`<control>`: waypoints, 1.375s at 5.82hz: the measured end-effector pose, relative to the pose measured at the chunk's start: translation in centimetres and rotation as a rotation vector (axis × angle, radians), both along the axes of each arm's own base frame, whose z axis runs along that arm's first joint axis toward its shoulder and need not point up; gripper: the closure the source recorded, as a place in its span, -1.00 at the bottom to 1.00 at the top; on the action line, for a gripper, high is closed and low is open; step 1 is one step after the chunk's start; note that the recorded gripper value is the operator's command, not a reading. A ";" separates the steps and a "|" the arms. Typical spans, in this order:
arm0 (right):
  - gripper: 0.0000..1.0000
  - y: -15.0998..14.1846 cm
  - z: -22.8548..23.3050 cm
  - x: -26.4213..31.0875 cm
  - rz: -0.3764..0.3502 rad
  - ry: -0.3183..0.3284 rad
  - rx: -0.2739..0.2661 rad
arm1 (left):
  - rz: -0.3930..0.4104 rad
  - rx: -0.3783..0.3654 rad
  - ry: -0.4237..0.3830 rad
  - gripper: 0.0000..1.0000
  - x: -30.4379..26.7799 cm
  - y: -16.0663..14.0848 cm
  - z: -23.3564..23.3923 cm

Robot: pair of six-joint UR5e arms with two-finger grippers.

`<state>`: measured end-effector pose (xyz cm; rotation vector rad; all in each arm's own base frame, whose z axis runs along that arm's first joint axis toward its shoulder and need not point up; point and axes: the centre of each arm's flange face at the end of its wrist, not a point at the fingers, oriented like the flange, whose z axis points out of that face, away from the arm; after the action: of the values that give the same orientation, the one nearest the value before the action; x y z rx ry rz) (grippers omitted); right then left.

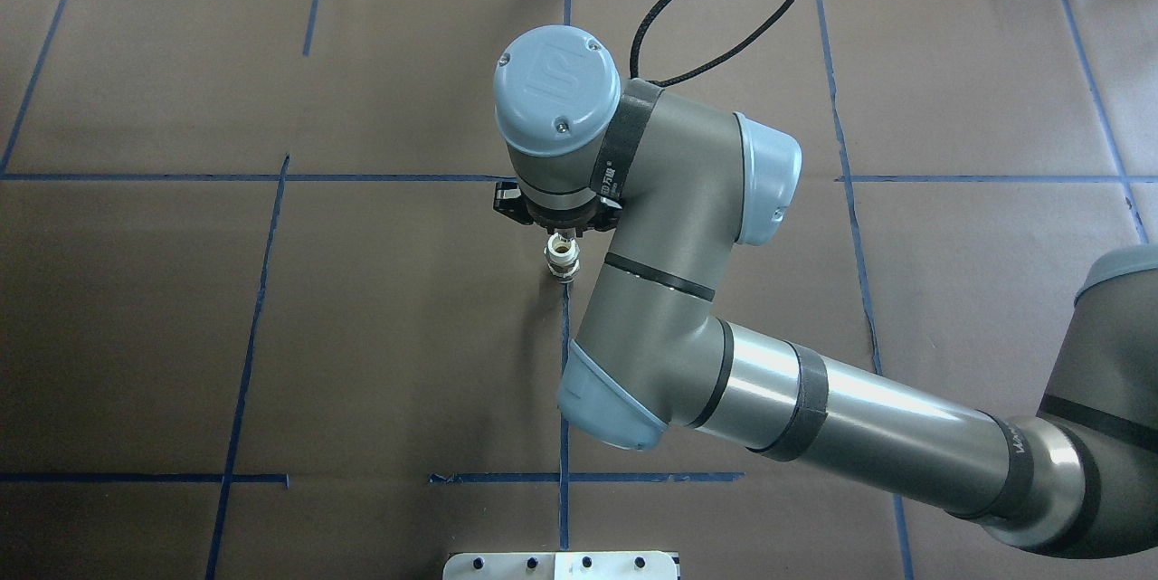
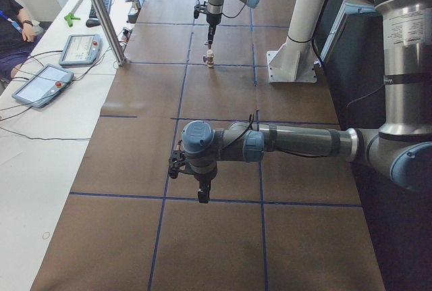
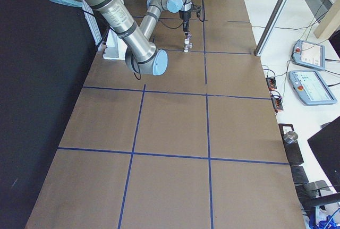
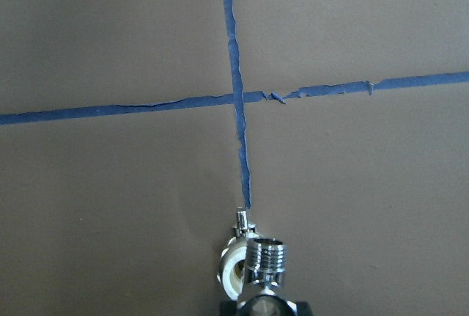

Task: Assemble PPR valve and pipe with both arms
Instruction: 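Lower the fitting with the right gripper onto the valve's top opening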

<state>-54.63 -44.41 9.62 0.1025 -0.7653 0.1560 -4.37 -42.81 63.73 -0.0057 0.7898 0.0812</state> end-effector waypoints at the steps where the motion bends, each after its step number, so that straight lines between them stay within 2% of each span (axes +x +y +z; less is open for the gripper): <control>1: 1.00 -0.3 -0.1 -0.5 0.001 0.008 0.002 | 0.000 0.000 0.000 -1.00 0.0 0.0 0.0; 8: 1.00 0.2 0.3 -1.5 -0.013 0.019 0.000 | 0.000 -0.002 0.000 -1.00 0.0 0.0 0.1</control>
<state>-56.08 -44.16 9.90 0.0993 -0.7473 0.1428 -4.37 -42.79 63.85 -0.0079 0.7898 0.0803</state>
